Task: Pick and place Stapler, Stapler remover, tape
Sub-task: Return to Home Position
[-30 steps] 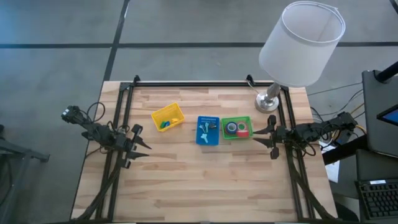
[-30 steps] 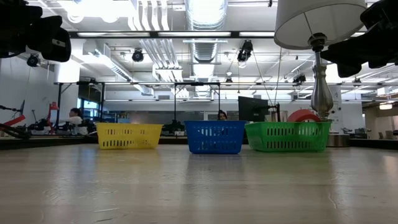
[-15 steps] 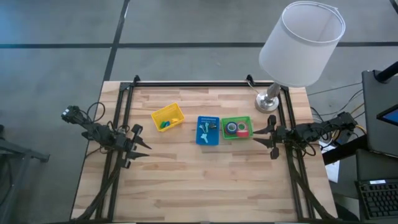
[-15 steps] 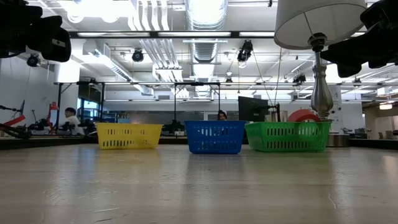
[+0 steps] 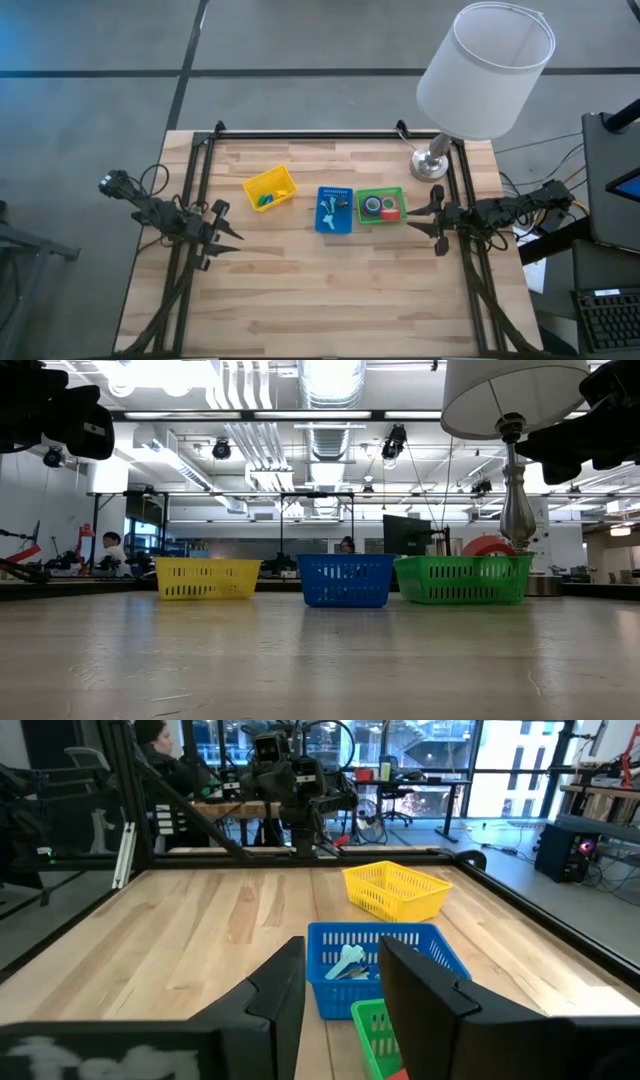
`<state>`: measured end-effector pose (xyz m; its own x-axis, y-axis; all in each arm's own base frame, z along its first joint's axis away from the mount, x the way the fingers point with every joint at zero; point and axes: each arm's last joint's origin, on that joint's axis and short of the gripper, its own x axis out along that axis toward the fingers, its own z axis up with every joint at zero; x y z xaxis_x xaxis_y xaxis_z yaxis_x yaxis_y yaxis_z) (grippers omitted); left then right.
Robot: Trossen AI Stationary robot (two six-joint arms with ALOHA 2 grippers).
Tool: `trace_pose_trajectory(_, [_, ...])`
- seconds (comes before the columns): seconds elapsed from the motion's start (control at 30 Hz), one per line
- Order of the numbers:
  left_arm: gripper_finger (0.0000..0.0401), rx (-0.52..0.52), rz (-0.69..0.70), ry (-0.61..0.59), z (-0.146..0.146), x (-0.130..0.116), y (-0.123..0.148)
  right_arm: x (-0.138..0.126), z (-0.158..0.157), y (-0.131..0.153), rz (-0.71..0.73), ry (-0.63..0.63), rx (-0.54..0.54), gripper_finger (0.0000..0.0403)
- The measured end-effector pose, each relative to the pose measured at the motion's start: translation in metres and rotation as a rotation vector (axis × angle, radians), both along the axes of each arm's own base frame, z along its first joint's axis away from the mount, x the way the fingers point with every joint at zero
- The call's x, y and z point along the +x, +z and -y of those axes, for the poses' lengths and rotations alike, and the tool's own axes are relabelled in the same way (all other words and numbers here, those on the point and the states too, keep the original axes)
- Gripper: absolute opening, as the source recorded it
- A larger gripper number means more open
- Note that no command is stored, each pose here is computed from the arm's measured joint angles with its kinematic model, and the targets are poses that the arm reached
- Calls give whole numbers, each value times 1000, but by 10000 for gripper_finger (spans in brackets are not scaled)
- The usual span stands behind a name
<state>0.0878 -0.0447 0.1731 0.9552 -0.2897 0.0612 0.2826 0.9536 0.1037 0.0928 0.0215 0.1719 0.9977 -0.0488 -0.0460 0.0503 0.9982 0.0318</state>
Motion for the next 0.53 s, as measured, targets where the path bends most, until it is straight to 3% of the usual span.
trace_pose_trajectory(0.53, [136, 0, 0, 0, 0, 0, 0, 0, 0, 0, 0, 0, -1, 112])
